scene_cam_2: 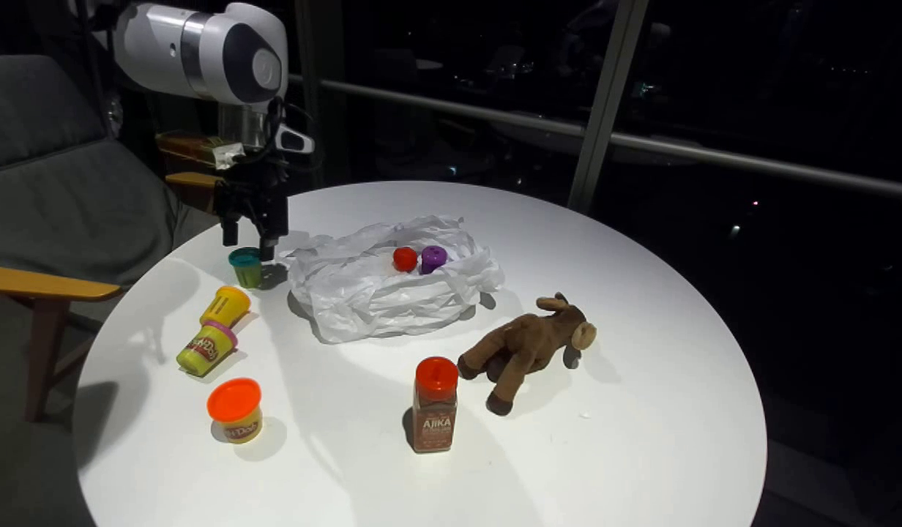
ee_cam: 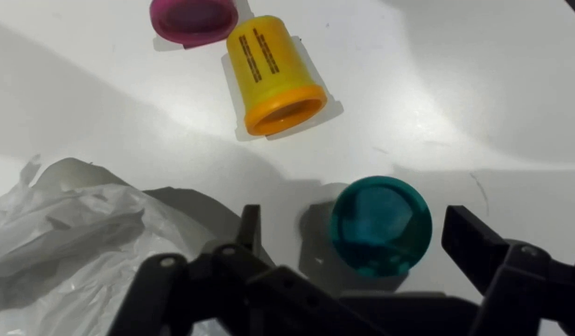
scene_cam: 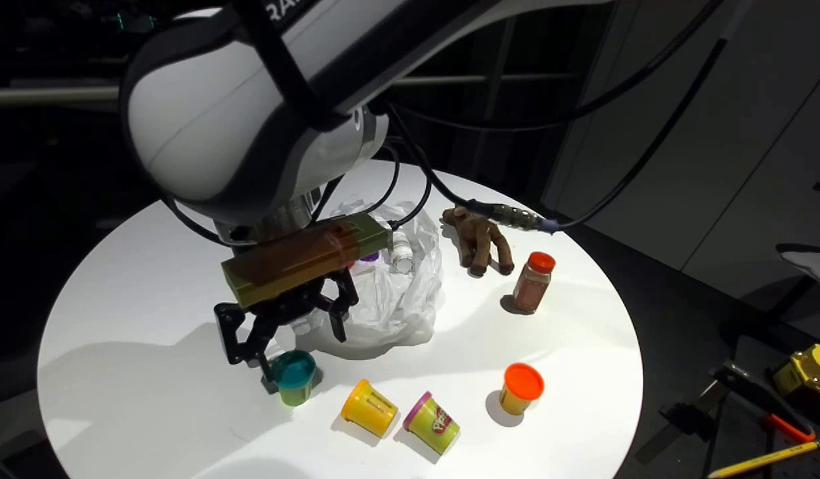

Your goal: Pick the objects on the table and put them in the plastic bag

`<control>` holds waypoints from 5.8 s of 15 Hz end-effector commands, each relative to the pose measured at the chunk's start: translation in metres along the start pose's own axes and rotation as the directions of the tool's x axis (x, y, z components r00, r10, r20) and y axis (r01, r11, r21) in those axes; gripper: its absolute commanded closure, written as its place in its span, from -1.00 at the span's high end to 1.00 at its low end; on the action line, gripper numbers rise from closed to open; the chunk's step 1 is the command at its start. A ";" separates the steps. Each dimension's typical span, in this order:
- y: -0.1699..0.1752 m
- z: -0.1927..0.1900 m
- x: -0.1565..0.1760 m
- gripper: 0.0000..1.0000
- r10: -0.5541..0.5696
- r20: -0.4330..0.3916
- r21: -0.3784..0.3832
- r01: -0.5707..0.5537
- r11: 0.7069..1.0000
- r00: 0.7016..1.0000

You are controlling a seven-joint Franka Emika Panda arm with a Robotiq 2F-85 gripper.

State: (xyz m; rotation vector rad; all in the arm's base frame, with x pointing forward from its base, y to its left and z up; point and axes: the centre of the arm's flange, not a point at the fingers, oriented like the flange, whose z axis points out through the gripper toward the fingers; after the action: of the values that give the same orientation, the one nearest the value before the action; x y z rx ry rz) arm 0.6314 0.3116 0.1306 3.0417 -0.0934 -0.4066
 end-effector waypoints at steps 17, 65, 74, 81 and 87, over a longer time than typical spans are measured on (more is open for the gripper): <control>-0.008 -0.017 -0.001 -0.43 0.011 -0.056 0.026 -0.009 1.000 0.998; 0.036 -0.040 -0.056 1.00 -0.143 -0.250 -0.181 0.098 0.979 0.958; 0.039 0.014 -0.115 1.00 -0.299 -0.077 -0.150 0.285 0.947 0.951; 0.033 0.034 -0.118 1.00 -0.431 -0.098 -0.089 0.424 0.901 0.897; 0.023 0.048 -0.109 1.00 -0.454 -0.108 -0.056 0.451 0.891 0.884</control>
State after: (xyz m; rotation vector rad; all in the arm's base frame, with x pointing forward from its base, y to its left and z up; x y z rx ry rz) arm 0.5099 0.2876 0.1167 2.9805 0.6034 -0.2721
